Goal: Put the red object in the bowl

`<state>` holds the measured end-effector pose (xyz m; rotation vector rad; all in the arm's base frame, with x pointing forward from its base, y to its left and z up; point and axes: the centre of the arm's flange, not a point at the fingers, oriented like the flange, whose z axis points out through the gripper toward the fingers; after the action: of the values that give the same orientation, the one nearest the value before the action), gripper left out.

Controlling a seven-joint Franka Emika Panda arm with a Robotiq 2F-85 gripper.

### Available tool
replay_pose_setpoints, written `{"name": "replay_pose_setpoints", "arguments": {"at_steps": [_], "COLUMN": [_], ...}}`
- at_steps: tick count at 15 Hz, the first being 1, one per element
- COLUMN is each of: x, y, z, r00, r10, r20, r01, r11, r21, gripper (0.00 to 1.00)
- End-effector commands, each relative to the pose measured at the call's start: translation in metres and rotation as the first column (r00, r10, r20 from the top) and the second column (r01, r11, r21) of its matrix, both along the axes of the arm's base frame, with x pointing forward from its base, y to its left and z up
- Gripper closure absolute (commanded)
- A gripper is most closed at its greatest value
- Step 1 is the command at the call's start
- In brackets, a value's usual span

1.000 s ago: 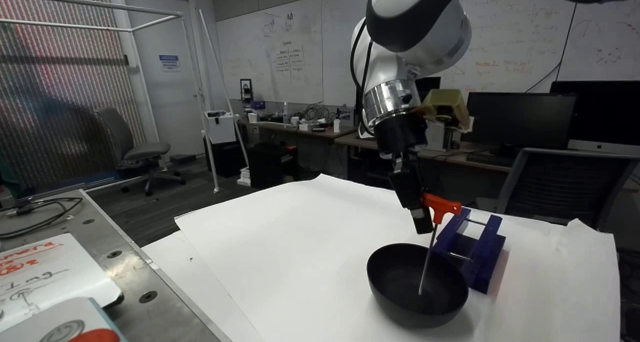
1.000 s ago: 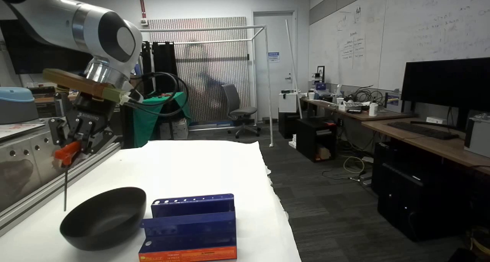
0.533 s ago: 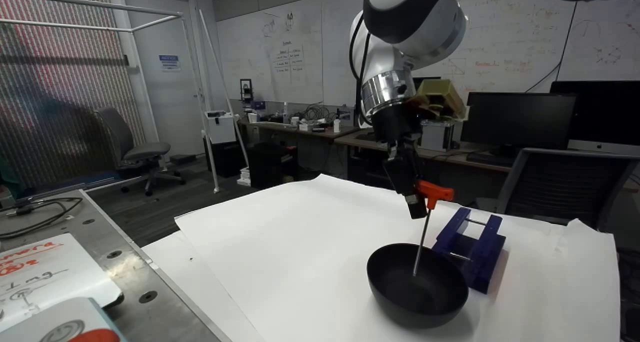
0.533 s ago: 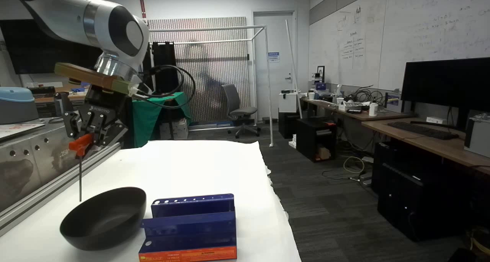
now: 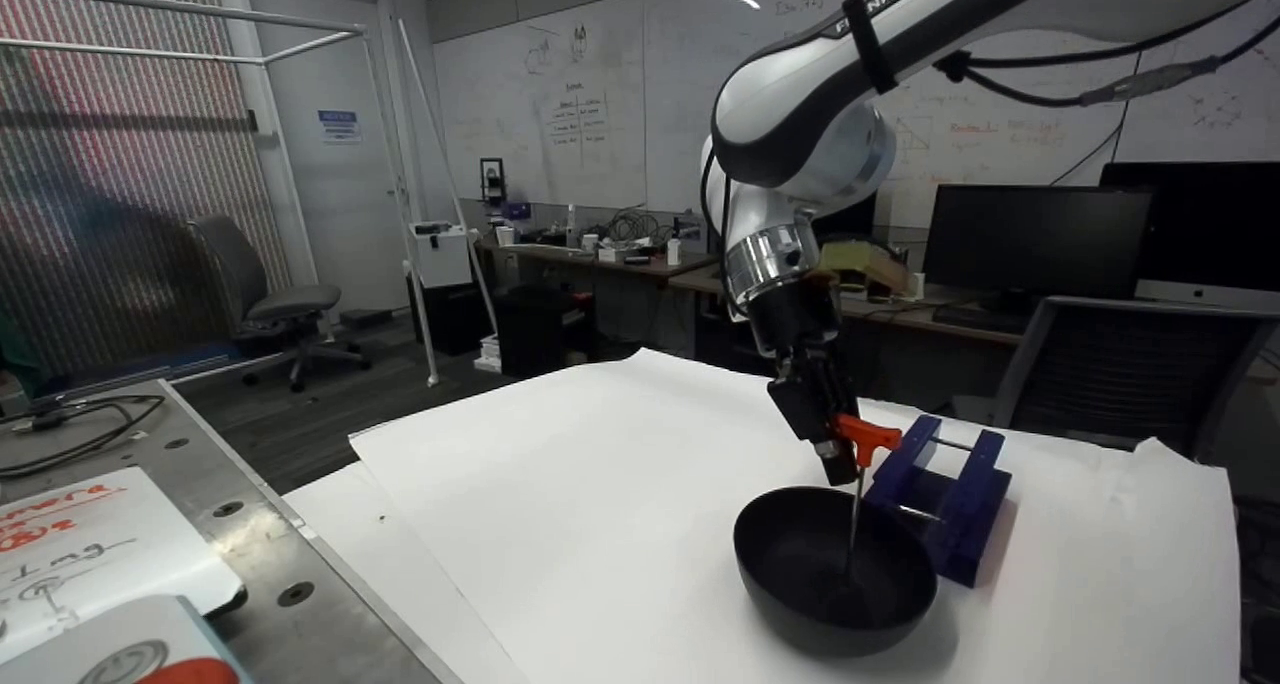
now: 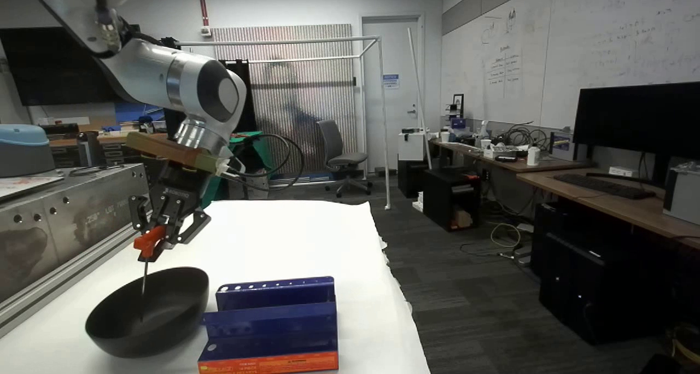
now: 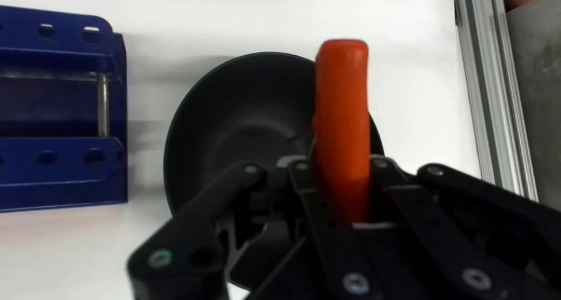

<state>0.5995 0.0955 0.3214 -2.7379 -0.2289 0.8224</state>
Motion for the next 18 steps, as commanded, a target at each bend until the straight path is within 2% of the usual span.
{"name": "replay_pose_setpoints", "arguments": {"at_steps": [1, 5, 8, 9, 15, 18], "x": [0.023, 0.027, 0.026, 0.026, 0.013, -0.010], "y": [-0.007, -0.015, -0.021, -0.022, -0.030, -0.035], "z": [-0.002, 0.006, 0.027, 0.032, 0.075, 0.112], "r00": [0.999, 0.997, 0.997, 0.997, 0.999, 0.997], "r10": [-0.028, -0.039, -0.047, -0.047, -0.035, -0.061], "r20": [-0.045, -0.068, -0.063, -0.061, -0.021, 0.043], "r01": [0.028, 0.038, 0.046, 0.047, 0.035, 0.064], "r11": [1.000, 0.999, 0.999, 0.999, 0.999, 0.995], "r21": [-0.007, -0.012, -0.013, -0.013, -0.017, -0.072], "gripper": [0.58, 0.28, 0.05, 0.01, 0.00, 0.00]}}
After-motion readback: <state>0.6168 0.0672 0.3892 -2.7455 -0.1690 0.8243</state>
